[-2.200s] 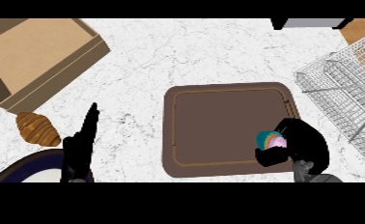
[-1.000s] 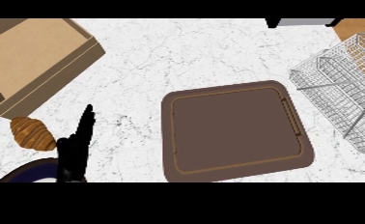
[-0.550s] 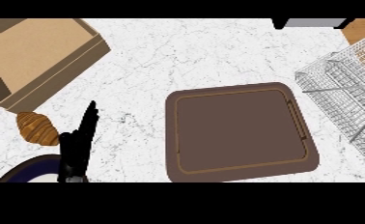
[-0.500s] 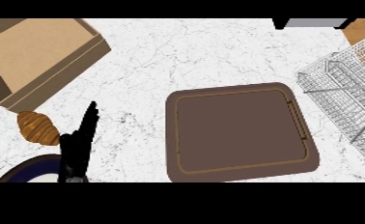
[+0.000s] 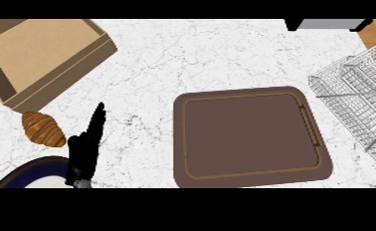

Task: Pick the cupcake from the tray and place it in the tiered basket

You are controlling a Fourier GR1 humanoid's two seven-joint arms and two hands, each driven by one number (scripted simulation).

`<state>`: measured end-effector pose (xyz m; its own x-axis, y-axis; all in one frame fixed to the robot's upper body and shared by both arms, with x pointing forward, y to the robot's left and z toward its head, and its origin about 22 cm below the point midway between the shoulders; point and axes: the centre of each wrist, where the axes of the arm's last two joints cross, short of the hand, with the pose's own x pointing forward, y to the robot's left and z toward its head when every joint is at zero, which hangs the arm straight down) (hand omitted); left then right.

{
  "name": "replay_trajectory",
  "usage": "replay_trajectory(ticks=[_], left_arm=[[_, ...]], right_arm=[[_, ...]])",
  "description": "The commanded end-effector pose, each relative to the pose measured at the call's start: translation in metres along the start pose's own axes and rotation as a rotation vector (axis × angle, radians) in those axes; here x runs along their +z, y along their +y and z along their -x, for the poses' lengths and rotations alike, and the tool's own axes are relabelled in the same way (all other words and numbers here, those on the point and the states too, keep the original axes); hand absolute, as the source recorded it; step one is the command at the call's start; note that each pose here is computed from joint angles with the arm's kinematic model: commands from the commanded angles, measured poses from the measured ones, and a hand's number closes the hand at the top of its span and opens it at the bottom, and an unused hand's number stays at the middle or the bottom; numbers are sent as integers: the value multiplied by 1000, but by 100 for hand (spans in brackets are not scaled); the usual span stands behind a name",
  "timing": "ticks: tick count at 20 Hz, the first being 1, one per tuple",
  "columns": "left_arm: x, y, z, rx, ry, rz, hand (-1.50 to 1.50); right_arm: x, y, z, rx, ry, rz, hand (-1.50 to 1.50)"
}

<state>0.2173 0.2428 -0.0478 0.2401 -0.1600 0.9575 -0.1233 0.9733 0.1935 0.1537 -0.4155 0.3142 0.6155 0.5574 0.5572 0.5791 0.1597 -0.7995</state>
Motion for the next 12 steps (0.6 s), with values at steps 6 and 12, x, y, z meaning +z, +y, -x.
replay_trajectory(ticks=[6, 12], left_arm=[[11, -1, 19, -12, 16, 10, 0], [12, 1, 12, -5, 21, 10, 0]], right_arm=[[-39, 42, -20, 46, -9, -86, 150], [-67, 99, -8, 81, 35, -116, 150]])
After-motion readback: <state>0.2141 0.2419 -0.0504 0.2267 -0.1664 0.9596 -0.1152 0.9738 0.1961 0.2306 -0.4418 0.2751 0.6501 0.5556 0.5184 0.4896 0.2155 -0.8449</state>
